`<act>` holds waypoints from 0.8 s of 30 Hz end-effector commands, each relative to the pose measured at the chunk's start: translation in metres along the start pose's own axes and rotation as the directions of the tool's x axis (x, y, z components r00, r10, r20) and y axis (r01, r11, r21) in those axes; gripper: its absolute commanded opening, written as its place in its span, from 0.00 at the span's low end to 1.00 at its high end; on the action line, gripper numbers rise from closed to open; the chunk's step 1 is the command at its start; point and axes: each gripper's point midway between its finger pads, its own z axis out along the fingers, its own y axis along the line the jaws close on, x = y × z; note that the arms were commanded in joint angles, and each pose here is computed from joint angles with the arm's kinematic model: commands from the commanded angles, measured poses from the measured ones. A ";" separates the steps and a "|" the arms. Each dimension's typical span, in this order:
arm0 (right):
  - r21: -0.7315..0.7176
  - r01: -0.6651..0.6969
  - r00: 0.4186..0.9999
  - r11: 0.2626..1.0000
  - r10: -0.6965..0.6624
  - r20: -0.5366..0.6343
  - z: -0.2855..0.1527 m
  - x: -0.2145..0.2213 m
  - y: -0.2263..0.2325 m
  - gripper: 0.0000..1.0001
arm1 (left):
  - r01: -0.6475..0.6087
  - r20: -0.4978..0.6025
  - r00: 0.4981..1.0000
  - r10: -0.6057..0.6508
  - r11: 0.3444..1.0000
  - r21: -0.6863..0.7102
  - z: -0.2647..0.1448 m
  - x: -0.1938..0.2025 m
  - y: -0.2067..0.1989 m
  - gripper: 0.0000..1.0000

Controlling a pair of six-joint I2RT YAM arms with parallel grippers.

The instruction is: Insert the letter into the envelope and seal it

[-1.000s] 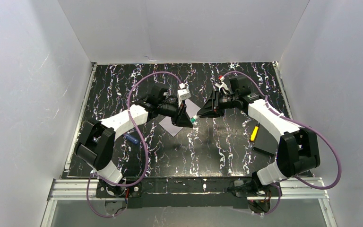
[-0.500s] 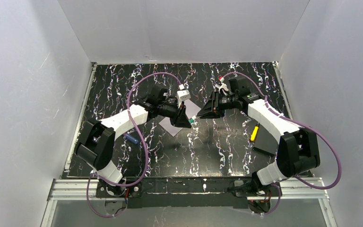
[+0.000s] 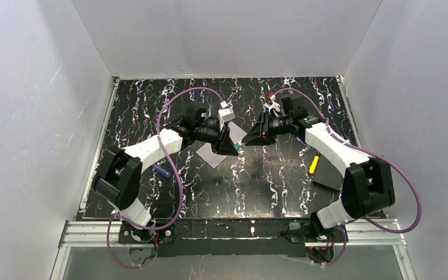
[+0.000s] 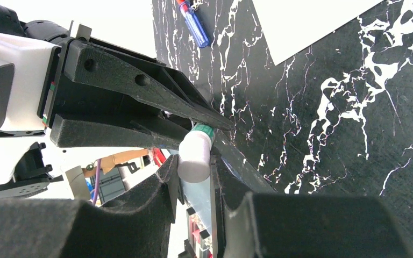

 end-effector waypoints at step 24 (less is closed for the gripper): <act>-0.039 0.075 0.950 0.996 -0.083 -0.301 0.016 0.057 -0.007 0.01 | -0.323 -0.108 0.940 0.324 0.946 0.025 -0.004 -0.018 -0.013 0.00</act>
